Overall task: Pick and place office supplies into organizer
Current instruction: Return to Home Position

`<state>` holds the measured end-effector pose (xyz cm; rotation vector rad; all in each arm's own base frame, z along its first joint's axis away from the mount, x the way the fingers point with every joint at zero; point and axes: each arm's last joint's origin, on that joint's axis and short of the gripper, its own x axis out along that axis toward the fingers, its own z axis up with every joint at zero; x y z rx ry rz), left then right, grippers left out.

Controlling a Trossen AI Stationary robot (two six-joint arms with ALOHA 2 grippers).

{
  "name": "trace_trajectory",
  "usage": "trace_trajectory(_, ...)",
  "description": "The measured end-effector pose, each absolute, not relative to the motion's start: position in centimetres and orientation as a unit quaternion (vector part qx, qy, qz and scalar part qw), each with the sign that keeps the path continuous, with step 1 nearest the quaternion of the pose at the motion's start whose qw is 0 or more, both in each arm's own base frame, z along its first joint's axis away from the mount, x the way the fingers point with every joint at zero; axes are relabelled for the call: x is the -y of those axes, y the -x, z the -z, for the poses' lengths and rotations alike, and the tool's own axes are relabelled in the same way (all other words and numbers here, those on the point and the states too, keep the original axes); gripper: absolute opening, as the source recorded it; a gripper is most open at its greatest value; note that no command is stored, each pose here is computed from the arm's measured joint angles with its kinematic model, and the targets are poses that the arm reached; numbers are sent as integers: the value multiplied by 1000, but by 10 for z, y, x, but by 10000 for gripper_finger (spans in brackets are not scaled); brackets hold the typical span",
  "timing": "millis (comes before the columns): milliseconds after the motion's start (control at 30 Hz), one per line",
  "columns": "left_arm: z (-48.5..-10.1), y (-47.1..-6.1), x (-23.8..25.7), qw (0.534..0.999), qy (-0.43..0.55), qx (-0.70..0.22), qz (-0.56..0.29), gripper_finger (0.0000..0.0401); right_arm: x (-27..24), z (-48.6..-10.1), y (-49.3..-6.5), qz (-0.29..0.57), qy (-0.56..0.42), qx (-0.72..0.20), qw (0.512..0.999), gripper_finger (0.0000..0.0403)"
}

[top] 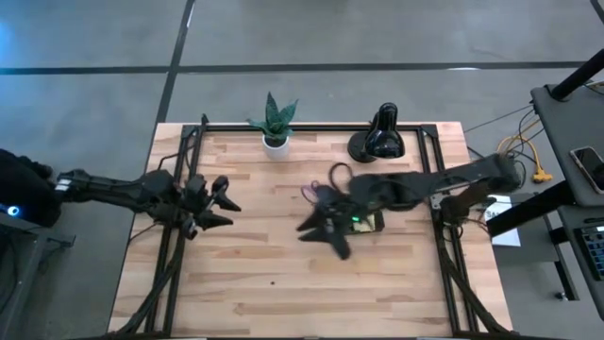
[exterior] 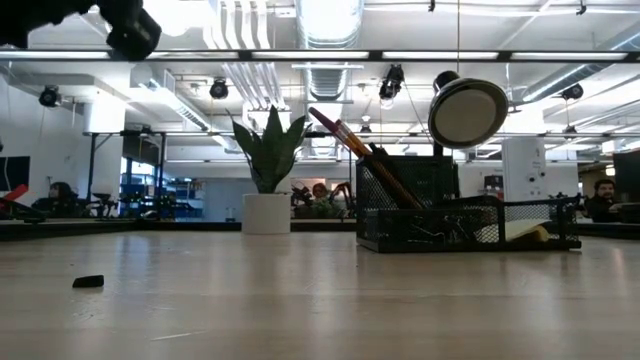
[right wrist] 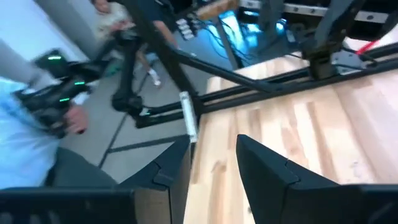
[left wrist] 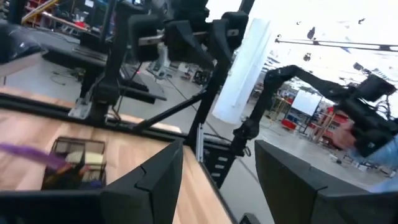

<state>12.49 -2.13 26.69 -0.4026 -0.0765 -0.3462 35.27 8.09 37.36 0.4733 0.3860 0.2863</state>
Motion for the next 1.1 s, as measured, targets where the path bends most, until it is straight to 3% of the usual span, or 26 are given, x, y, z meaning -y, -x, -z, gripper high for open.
trace_trajectory(200, -244, -114, 19, 966, 201, 45, 154, 182, -70, -336, -308, -144, -249, -154, 945, 123)
trace_trajectory(533, -200, -102, 11, 974, 212, 69, 45, 182, -53, -291, -247, -94, -251, -89, 959, 123)
trace_trajectory(1100, -193, -96, 10, 971, 213, 97, 51, 182, -28, -220, -183, -144, -288, -53, 945, 123)
